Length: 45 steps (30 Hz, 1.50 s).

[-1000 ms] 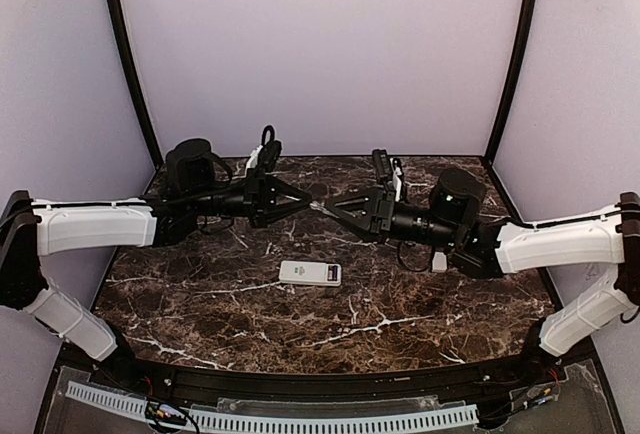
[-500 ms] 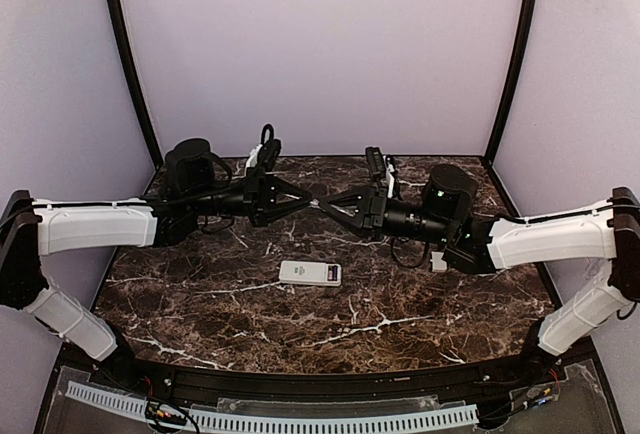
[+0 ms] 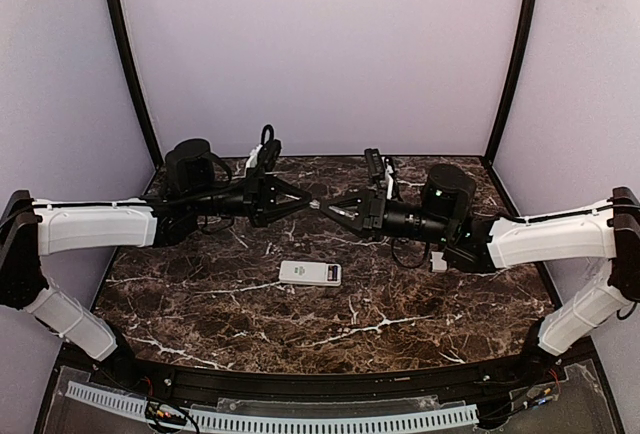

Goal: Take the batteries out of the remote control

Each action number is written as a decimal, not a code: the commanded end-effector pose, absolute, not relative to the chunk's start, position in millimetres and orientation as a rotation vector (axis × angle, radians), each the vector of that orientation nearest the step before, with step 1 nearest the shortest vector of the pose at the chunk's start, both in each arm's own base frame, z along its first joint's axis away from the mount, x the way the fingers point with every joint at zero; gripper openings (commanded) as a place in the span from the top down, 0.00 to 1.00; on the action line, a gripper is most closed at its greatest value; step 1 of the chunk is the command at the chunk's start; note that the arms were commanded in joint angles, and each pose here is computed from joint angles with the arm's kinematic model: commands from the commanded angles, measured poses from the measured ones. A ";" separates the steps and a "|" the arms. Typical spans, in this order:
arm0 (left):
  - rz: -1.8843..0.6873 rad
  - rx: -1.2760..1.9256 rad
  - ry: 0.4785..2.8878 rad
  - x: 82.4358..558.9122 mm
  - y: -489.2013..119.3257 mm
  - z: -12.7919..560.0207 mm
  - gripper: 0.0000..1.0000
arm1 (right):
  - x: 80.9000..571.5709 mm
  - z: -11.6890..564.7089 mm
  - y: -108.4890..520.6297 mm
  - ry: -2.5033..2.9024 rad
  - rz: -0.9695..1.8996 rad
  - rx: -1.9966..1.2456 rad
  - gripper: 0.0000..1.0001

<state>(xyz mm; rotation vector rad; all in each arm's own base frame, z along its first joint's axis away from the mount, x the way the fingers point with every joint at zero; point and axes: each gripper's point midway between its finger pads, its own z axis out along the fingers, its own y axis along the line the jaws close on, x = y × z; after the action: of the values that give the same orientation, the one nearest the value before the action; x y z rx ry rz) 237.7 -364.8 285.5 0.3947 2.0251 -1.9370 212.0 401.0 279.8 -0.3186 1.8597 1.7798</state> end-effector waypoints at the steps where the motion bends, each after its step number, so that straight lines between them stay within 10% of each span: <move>1: -1.909 0.386 2.074 236.0 -364.6 268.8 1.00 | 212.1 306.9 402.3 1.773 1.797 -0.353 0.93; 9: -1.890 0.394 2.087 235.0 -363.6 267.7 0.90 | 211.6 298.0 399.4 1.823 1.762 -0.348 1.00; 15: -1.789 0.473 2.080 235.6 -358.0 272.3 0.37 | 211.1 283.2 385.2 1.908 1.656 -0.321 1.00; 23: -1.488 0.445 2.155 264.1 -310.6 255.7 0.04 | 206.4 269.2 355.7 1.993 1.502 -0.287 1.00; 45: -0.661 1.164 2.181 277.3 -262.3 155.7 0.11 | 193.2 220.9 302.7 2.295 1.063 -0.384 1.00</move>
<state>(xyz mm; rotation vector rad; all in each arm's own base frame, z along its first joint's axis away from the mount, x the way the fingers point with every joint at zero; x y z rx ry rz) 282.9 -267.0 189.5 0.9368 2.1954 -0.7695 194.1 313.3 219.0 -0.3397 2.2616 1.1647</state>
